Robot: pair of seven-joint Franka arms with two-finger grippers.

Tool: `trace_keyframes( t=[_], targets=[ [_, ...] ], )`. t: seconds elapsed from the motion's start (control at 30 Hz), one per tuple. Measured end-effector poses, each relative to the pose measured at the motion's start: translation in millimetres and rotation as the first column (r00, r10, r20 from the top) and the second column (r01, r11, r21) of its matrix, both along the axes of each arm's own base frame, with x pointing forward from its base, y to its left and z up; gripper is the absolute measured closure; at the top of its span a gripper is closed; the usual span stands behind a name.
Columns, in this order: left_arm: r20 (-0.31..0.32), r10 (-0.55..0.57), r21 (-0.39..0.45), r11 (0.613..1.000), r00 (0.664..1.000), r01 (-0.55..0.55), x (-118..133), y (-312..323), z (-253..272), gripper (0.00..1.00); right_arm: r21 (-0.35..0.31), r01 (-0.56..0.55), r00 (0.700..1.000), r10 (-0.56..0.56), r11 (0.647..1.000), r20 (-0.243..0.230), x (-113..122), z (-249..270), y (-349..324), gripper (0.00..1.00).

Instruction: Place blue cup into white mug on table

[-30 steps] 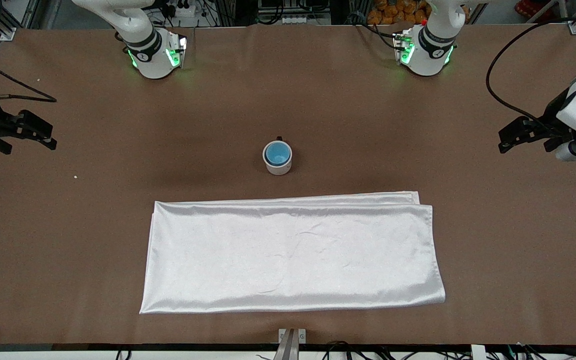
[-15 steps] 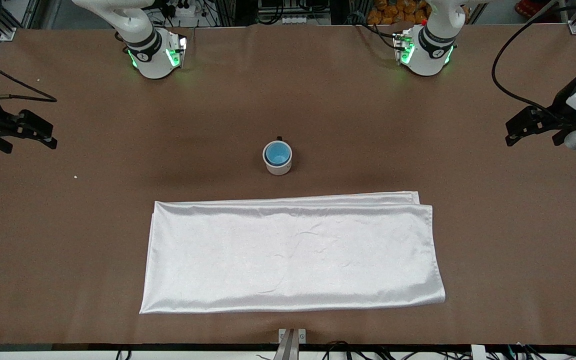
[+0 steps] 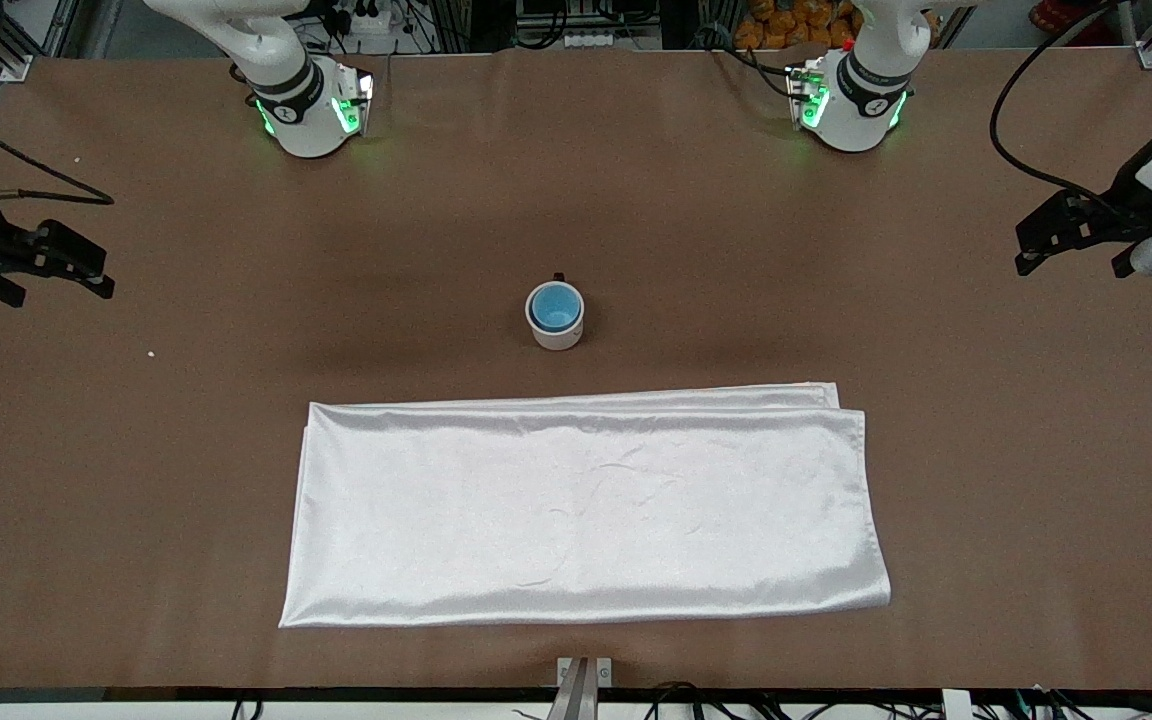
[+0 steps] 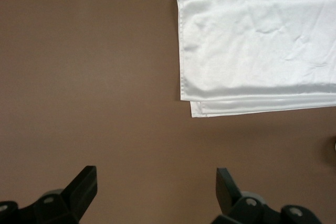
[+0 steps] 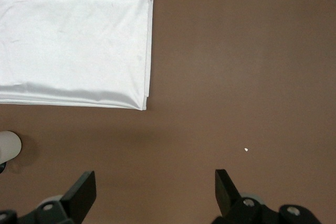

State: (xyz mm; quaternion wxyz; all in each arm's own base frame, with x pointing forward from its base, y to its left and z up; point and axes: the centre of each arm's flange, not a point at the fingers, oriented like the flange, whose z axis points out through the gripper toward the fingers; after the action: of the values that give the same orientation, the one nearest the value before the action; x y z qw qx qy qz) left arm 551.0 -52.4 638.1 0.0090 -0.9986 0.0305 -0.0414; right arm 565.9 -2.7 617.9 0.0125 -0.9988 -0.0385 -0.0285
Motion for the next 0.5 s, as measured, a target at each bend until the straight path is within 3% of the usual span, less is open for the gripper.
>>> trace_keyframes(
  t=[0.5],
  targets=[
    [-0.004, 0.001, 0.001, 1.000, 1.000, -0.001, 0.2, 3.1, -1.8, 0.00, 0.000, 0.000, 1.000, 0.000, 1.000, -0.001, 0.3, -0.6, 0.0, 0.00]
  ],
)
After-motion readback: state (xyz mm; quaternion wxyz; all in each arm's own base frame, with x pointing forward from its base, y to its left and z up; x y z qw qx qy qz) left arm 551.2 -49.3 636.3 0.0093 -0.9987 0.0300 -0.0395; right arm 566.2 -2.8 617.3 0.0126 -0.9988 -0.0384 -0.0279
